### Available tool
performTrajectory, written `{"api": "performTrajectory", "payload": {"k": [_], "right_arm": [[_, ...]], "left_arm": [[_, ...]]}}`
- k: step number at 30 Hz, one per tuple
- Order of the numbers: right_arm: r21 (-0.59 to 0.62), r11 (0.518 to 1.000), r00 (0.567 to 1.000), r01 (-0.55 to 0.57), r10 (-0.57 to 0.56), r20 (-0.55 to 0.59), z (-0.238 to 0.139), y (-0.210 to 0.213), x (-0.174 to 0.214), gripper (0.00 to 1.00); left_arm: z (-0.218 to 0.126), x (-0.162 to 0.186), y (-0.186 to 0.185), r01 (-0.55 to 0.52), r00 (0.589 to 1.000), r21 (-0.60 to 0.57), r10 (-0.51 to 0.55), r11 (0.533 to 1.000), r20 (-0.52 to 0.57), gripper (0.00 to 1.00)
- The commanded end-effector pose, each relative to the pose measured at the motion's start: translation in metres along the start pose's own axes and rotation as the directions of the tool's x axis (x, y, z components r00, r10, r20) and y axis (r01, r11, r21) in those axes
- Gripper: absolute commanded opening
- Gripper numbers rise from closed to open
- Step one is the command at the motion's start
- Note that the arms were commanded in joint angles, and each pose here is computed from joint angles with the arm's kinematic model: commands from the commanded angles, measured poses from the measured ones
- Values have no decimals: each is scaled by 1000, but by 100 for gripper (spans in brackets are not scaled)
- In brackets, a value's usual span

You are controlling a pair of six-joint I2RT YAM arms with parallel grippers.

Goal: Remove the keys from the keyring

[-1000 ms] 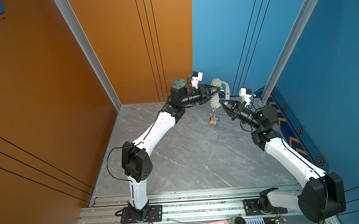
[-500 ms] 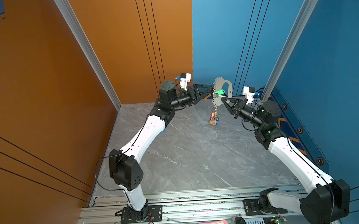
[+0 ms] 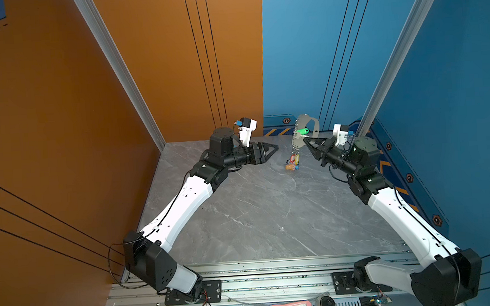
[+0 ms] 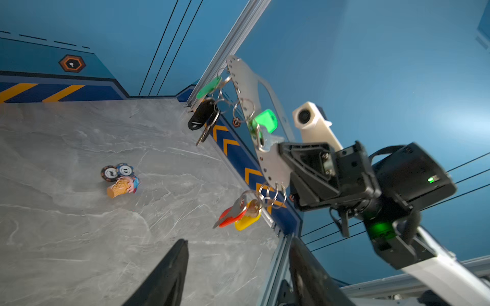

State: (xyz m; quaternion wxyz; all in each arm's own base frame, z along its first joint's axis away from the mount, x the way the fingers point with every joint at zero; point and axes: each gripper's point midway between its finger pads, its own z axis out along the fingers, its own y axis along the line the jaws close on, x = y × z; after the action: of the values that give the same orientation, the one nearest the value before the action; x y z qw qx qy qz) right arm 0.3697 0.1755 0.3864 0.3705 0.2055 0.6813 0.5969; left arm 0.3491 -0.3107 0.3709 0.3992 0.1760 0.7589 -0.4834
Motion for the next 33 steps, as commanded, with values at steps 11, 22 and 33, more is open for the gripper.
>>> {"api": "performTrajectory", "payload": {"k": [11,22,33], "right_arm": [[53,998,996,38,-42,84,-10,27,-1,0],[50,997,993,56,-60,103,-11,38,3,0],[32,998,994,56,-59,97,-11,44,7,0]], "left_arm": [[5,51,-56,-333,942,28,332,942,47,53],[40,49,-59,-393,912,-25,393,919,117,46],[51,47,-36,-403,905,-128,415,906,89,40]]}}
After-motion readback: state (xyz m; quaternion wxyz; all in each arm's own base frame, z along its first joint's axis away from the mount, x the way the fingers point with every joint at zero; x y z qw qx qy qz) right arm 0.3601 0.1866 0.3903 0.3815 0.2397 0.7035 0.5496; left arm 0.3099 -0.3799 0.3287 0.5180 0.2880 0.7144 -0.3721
